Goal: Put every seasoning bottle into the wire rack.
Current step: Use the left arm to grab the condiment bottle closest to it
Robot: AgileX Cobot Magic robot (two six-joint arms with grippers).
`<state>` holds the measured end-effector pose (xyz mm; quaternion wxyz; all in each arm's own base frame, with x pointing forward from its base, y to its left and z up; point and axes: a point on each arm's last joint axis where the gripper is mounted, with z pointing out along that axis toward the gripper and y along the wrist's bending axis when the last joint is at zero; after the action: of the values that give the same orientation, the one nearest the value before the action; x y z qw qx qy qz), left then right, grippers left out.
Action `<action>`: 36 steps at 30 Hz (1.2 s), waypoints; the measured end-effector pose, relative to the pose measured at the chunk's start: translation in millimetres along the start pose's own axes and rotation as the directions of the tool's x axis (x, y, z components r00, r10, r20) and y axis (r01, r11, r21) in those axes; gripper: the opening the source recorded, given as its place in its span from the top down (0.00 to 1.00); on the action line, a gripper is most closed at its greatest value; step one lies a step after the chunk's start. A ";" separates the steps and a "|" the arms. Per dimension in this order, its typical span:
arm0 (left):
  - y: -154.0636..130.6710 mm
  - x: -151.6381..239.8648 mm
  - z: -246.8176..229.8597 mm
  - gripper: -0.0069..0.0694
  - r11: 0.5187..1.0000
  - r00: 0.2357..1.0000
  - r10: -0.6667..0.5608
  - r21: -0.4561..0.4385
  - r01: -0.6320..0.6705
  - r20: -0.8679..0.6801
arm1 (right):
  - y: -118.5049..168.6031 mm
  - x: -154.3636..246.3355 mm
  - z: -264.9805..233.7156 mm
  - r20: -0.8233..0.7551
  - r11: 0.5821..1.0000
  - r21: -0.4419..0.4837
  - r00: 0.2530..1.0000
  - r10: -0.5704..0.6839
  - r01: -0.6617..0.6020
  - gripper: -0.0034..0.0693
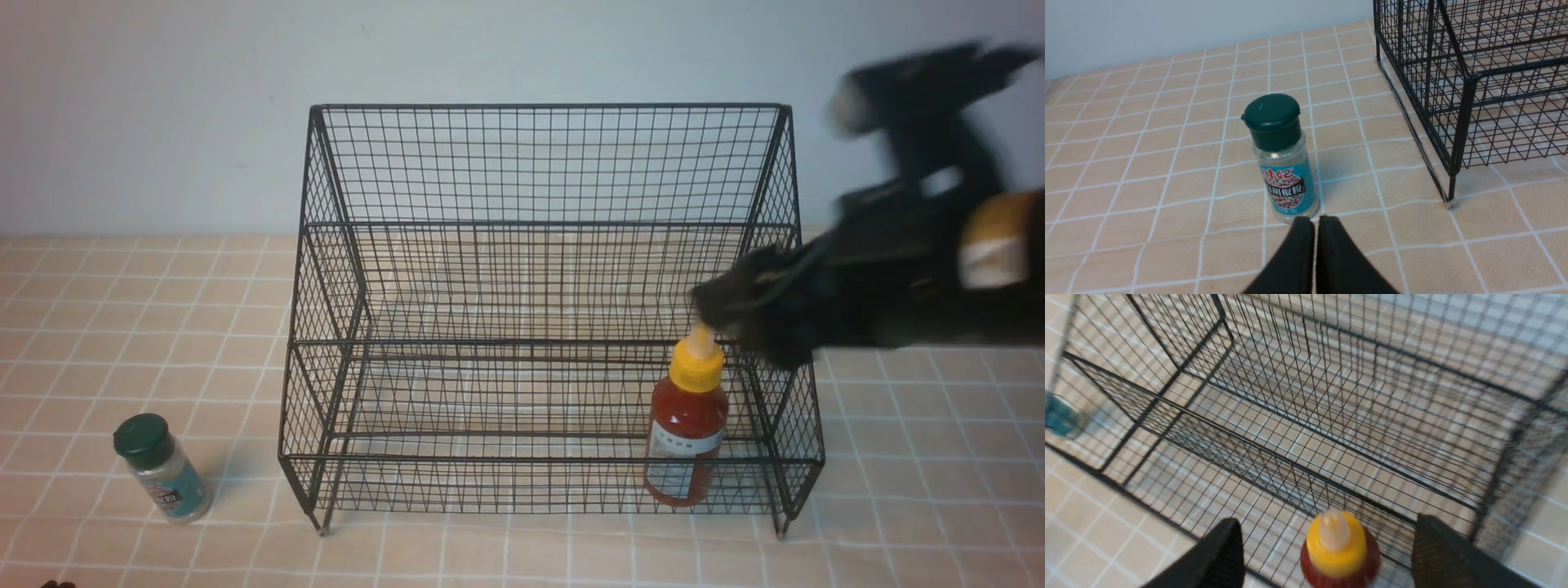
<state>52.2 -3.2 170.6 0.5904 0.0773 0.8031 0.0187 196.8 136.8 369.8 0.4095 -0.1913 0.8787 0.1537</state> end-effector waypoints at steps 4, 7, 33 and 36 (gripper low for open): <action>0.0 0.0 0.0 0.92 1.000 1.000 0.000 0.000 0.000 0.000 | -4.4 -4.8 -84.5 0.076 1.000 0.007 0.997 0.020 -0.020 0.53; 0.0 0.0 0.0 0.92 1.000 1.000 0.000 0.000 0.000 0.000 | -13.2 10.8 -141.8 0.216 0.998 0.013 0.975 0.060 -0.064 0.80; 0.0 0.0 0.0 0.92 1.000 1.000 0.000 0.000 0.000 0.000 | -39.3 147.2 -181.7 0.773 0.992 -0.122 0.625 0.114 -0.030 0.97; 0.0 0.0 0.0 0.92 1.000 1.000 0.000 0.000 0.000 0.000 | -35.0 149.1 -173.6 0.783 0.993 -0.103 0.620 0.052 0.048 0.97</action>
<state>52.2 -3.2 170.6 0.5904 0.0773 0.8031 0.0187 10.1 0.6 356.9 0.7398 -0.1271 0.6021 0.2721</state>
